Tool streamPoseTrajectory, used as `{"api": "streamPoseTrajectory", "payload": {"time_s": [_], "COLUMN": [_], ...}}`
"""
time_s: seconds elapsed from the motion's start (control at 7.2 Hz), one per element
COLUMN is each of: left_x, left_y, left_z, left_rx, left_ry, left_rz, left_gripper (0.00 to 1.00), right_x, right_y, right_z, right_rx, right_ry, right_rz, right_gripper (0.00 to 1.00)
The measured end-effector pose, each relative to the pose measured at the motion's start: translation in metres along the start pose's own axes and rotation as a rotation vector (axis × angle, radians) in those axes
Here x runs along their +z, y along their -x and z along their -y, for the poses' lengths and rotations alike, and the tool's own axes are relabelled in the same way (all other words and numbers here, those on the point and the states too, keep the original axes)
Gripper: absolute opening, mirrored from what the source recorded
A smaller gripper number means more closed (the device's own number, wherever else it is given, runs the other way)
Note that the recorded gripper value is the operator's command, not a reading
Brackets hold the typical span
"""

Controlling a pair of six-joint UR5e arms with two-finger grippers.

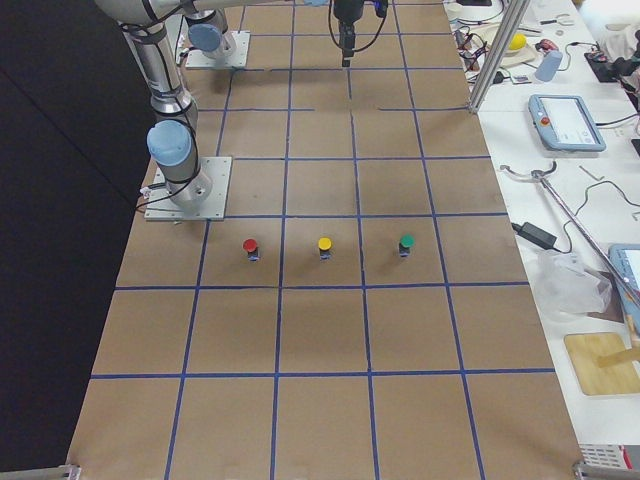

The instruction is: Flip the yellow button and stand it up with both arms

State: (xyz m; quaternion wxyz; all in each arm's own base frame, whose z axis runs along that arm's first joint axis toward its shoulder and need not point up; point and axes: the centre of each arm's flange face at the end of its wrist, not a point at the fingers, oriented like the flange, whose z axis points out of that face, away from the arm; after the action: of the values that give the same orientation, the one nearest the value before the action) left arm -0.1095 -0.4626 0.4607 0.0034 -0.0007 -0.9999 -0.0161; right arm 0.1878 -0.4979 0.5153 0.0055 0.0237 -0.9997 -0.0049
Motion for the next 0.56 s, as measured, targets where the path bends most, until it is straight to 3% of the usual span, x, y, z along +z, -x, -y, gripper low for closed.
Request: {"api": "streamPoseTrajectory", "payload": {"time_s": [0.56], "left_x": [0.0005], "left_y": [0.0020], "left_z": [-0.0015], "left_rx": [0.000], "left_ry": [0.002], "left_rz": [0.023], "left_gripper": [1.00], "right_x": [-0.0002], "right_y": [0.0000], "right_z": [-0.0006], "right_rx": [-0.002], "right_ry": [0.000], "right_rz": [0.000], "right_gripper": [1.00]}}
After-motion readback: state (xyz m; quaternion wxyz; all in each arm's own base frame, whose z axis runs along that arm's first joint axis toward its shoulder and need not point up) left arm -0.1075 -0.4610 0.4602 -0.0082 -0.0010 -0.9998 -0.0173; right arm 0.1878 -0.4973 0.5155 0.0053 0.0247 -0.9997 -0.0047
